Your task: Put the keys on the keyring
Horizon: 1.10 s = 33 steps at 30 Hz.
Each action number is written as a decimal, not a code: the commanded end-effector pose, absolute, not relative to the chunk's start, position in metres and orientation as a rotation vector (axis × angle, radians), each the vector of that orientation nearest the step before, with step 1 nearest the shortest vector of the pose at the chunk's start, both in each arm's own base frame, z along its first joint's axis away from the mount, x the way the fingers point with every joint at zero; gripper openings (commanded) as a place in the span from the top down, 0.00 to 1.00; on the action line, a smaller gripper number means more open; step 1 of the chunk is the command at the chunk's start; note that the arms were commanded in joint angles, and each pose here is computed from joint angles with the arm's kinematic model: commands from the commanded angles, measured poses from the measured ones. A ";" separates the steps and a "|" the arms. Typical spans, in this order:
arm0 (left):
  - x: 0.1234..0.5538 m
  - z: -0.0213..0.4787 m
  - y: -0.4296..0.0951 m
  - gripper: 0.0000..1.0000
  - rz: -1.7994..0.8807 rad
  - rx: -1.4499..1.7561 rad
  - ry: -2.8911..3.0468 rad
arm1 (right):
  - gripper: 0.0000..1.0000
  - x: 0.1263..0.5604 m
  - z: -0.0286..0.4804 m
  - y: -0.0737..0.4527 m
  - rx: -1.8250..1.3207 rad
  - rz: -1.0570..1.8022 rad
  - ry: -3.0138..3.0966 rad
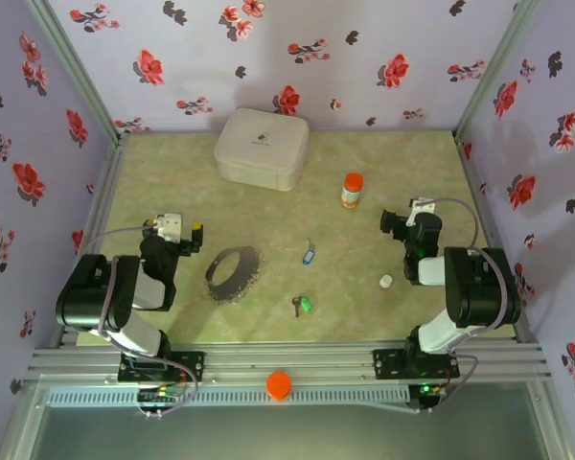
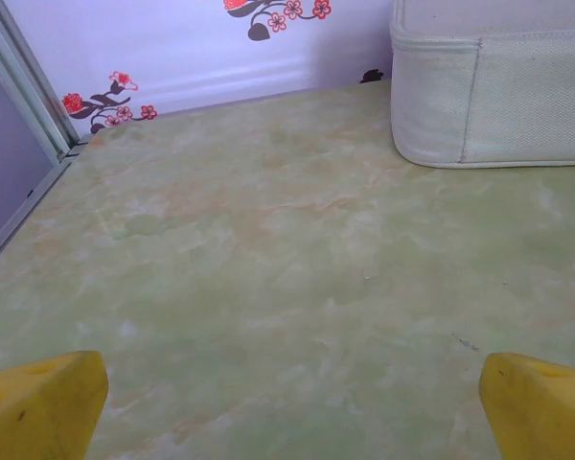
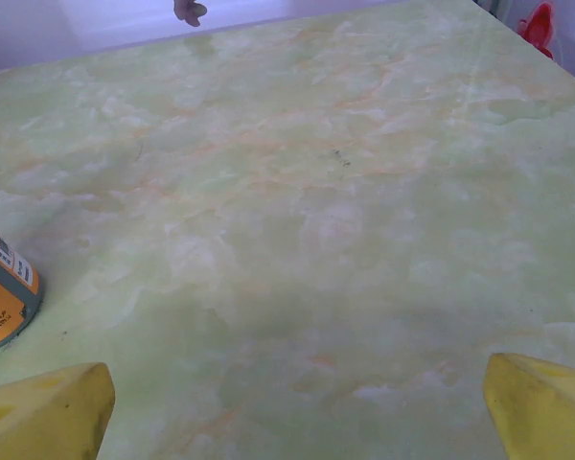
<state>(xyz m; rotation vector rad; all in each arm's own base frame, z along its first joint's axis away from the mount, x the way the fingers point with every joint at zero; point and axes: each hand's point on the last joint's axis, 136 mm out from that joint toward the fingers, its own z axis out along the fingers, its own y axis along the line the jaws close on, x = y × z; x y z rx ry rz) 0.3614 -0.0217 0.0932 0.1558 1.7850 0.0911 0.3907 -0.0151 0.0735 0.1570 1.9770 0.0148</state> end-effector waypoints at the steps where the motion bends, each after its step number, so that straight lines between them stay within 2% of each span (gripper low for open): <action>1: 0.362 0.101 -0.022 0.00 0.093 0.169 1.748 | 0.01 0.398 0.086 -0.015 0.161 0.009 1.938; 25: 0.365 0.102 -0.015 0.00 0.120 0.125 1.752 | 0.01 0.398 0.086 -0.016 0.168 0.008 1.937; 33: 0.356 0.123 0.010 0.00 0.196 -0.035 1.696 | 0.01 0.394 0.102 -0.014 0.150 0.015 1.916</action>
